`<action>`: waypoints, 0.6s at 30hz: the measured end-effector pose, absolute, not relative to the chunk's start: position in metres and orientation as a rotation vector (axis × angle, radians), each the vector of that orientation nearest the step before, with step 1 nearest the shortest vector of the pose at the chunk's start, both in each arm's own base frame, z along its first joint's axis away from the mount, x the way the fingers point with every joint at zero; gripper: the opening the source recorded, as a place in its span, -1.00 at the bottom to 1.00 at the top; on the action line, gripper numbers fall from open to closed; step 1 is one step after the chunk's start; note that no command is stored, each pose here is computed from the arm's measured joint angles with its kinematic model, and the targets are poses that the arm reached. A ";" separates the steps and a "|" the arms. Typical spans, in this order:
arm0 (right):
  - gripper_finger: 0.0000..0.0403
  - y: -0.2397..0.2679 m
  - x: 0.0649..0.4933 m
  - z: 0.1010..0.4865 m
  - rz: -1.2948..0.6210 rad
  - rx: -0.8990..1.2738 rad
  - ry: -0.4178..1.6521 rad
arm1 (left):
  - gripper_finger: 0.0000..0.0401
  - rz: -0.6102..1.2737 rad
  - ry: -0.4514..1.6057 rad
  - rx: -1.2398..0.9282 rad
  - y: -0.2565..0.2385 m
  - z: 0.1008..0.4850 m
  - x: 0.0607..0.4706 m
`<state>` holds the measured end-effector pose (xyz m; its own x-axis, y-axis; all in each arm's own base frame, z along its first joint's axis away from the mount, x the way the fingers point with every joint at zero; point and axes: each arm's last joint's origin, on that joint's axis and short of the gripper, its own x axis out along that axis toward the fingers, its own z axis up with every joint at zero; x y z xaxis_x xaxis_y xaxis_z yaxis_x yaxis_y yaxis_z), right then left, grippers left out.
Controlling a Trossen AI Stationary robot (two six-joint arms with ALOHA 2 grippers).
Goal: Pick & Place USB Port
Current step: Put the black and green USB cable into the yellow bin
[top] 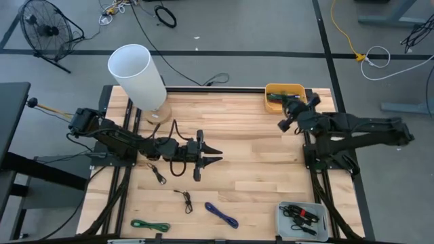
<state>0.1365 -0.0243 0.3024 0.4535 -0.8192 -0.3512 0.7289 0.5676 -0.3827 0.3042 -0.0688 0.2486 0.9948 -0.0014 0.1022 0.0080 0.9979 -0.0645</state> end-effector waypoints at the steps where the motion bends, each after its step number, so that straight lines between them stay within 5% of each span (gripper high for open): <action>1: -1.00 -0.028 0.131 0.300 -0.987 -0.184 0.541 | -0.55 -0.005 -0.102 -0.065 -0.069 0.249 0.304; 18: -1.00 -0.089 0.102 0.290 -1.208 -0.023 0.644 | -0.55 0.001 -0.102 -0.064 -0.067 0.249 0.305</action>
